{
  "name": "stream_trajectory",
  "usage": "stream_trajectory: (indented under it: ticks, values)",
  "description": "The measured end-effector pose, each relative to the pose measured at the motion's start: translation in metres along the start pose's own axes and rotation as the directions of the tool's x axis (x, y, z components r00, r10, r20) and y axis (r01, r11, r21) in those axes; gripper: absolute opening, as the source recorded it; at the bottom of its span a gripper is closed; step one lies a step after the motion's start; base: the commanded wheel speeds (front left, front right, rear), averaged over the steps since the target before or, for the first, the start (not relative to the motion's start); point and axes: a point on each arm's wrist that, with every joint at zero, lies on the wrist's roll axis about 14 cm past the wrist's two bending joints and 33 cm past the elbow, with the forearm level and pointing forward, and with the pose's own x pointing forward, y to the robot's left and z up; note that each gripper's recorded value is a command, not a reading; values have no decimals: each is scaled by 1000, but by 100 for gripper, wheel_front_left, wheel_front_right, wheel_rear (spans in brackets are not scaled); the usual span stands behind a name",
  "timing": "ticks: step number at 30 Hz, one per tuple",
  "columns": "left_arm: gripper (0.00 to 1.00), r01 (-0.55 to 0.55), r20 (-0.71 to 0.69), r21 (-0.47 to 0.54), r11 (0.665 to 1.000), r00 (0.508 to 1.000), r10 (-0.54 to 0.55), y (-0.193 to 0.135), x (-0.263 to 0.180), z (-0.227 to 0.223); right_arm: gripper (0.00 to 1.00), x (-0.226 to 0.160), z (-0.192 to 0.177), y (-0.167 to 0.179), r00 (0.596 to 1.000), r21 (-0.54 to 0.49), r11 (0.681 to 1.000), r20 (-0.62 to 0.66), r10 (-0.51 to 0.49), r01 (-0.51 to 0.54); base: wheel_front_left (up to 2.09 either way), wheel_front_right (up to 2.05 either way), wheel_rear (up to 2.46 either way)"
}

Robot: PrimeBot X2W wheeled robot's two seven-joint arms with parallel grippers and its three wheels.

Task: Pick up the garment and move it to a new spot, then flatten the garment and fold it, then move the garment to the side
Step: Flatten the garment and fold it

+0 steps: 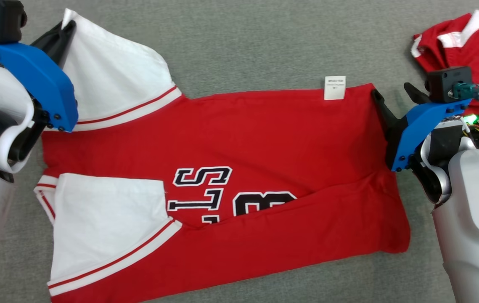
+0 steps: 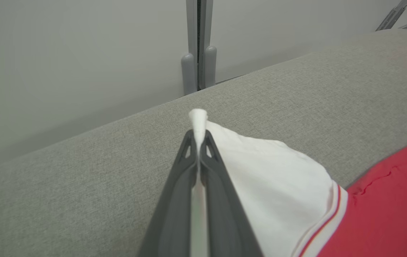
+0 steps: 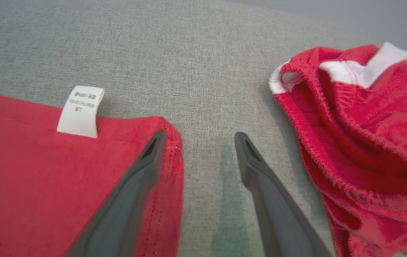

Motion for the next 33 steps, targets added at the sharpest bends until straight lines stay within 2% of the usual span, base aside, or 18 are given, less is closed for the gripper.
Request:
stream_trajectory:
  ticks: [2,4,6,10,12,13,20,26,33]
  values:
    - [0,2,12,-4,1000,1000,-2,0,-5,-1,96,6,-8,5,999,20,1000,-35,15,-14,0,0,0]
    - [0,-2,14,-6,1000,1000,2,1,-10,-5,78,10,-12,10,998,36,999,-55,33,-31,0,0,0]
    - [0,-5,19,-8,1000,1000,5,2,-14,-7,50,13,-16,19,996,68,996,-70,63,-58,0,0,0]
    - [0,-1,29,-16,1000,1000,2,0,-18,-7,31,15,-16,27,993,81,993,-78,94,-87,0,0,0]
    - [0,1,37,-19,1000,999,0,-1,-19,-6,14,16,-15,27,992,87,992,-78,99,-92,0,0,0]
    - [0,2,37,-21,1000,999,-1,-2,-20,-6,1,17,-13,28,992,86,992,-76,100,-94,0,0,0]
    - [0,-16,118,-32,999,993,19,-1,-33,11,0,14,16,22,995,85,992,47,89,-92,0,0,0]
    - [0,-33,220,-46,998,975,43,-4,-65,30,0,-5,45,22,979,73,992,186,88,-103,0,0,0]
    - [0,-15,309,-108,994,950,47,-35,-119,19,0,-44,31,29,959,82,988,266,101,-127,0,0,0]
